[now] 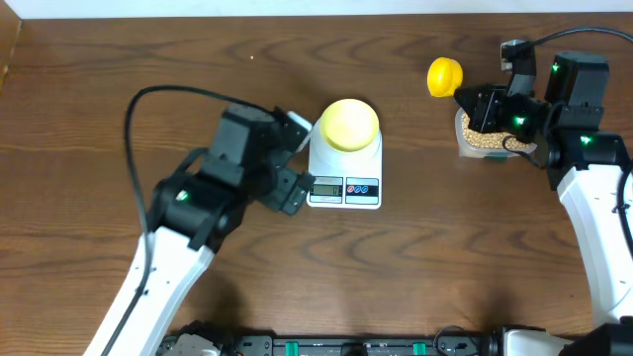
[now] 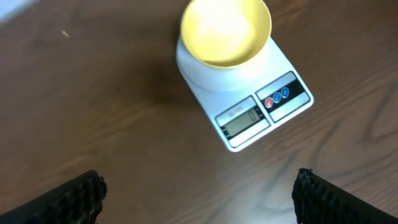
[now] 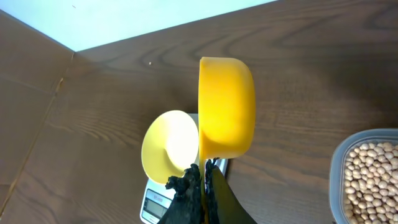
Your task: Scoop item into bowl and weigh 50g on scale
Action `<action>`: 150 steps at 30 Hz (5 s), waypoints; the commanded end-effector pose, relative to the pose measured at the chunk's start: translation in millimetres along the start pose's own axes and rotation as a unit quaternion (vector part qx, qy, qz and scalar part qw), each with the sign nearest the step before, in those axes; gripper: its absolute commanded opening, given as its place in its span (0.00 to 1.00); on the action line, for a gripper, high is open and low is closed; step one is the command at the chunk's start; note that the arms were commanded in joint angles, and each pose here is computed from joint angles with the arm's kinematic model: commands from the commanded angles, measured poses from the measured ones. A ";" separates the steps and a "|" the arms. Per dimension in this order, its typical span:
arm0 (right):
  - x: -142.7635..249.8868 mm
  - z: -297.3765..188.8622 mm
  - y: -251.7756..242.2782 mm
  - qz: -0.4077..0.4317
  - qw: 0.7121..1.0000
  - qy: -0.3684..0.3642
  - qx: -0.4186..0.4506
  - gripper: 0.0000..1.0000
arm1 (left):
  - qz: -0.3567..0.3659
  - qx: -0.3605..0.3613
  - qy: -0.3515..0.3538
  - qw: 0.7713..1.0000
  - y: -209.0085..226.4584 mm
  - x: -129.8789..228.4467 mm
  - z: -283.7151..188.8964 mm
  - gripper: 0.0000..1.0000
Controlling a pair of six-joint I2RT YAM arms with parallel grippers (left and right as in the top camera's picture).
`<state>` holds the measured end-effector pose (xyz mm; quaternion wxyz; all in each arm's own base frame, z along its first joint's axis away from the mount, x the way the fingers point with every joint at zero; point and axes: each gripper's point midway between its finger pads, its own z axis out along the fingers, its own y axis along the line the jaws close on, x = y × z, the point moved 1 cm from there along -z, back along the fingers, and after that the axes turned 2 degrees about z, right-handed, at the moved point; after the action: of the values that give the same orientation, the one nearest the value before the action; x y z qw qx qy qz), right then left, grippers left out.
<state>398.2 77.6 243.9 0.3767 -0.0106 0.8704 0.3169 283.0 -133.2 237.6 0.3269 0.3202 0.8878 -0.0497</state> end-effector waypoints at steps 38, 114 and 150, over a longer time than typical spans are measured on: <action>-6.1 -5.6 4.6 -0.011 1.000 -0.006 0.000 0.01 | 0.052 0.125 -0.070 0.988 8.6 75.6 13.6 0.98; -1.4 -5.6 3.5 -0.008 1.000 0.003 0.002 0.01 | 0.054 0.121 -0.081 0.988 14.4 68.6 20.4 0.98; 1.3 -5.7 3.0 -0.004 1.000 0.008 0.003 0.01 | 0.054 0.119 -0.079 0.988 15.1 69.0 20.7 0.98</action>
<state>390.1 77.9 234.6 0.3517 -0.0037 0.8809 0.3168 263.4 -92.0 184.2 0.3622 0.3998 0.8260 -0.1635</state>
